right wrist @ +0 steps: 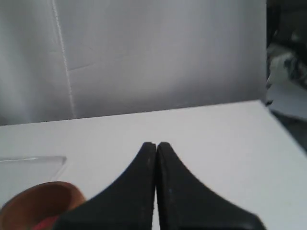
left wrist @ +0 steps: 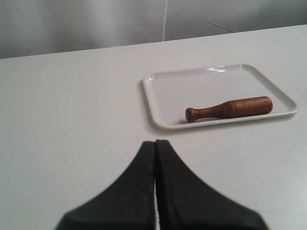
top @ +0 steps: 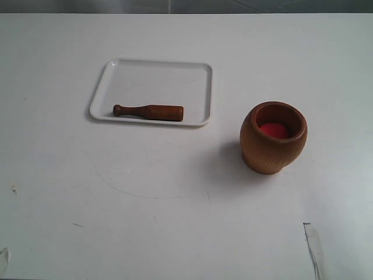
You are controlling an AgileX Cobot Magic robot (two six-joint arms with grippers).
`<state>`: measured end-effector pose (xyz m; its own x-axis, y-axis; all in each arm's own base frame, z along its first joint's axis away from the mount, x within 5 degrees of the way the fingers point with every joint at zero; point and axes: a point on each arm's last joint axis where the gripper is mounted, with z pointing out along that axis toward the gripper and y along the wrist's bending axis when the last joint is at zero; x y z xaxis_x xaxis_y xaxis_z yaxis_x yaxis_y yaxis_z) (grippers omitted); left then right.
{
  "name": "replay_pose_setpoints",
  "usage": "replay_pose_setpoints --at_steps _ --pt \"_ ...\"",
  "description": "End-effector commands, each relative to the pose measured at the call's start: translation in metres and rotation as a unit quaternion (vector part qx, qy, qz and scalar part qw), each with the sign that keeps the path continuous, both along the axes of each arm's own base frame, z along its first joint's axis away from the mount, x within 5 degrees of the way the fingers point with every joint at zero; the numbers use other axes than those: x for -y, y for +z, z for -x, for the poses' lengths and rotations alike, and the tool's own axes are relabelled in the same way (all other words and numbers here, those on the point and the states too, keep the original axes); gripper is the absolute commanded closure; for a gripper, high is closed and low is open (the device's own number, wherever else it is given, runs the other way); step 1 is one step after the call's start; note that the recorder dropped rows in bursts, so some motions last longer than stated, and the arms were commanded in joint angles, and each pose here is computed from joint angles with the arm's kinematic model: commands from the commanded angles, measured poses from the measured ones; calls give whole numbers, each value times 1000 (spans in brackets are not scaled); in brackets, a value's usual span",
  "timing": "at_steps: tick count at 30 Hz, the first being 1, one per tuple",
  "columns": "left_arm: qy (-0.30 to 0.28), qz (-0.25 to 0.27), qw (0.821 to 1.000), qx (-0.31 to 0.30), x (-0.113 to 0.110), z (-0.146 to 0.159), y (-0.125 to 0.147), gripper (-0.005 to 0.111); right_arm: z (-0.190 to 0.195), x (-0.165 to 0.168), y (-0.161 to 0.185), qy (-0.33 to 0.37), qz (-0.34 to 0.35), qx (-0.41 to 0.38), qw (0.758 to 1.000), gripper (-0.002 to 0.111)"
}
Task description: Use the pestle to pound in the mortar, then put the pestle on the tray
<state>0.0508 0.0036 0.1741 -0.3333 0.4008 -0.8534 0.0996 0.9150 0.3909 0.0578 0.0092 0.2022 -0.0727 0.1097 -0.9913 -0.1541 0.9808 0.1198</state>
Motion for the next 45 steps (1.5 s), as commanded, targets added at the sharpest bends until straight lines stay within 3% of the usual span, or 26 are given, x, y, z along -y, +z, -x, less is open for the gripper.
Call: replay_pose_setpoints --at_steps 1,5,19,45 --pt "-3 7 1000 2 1 0 0 107 2 3 2 -22 131 40 990 108" --pt "-3 7 1000 2 1 0 0 107 2 4 1 -25 155 37 987 108" --pt "-3 7 1000 2 1 0 0 107 2 6 -2 -45 108 9 993 108" --pt "-3 7 1000 2 1 0 0 107 2 6 -2 -45 107 11 993 108"
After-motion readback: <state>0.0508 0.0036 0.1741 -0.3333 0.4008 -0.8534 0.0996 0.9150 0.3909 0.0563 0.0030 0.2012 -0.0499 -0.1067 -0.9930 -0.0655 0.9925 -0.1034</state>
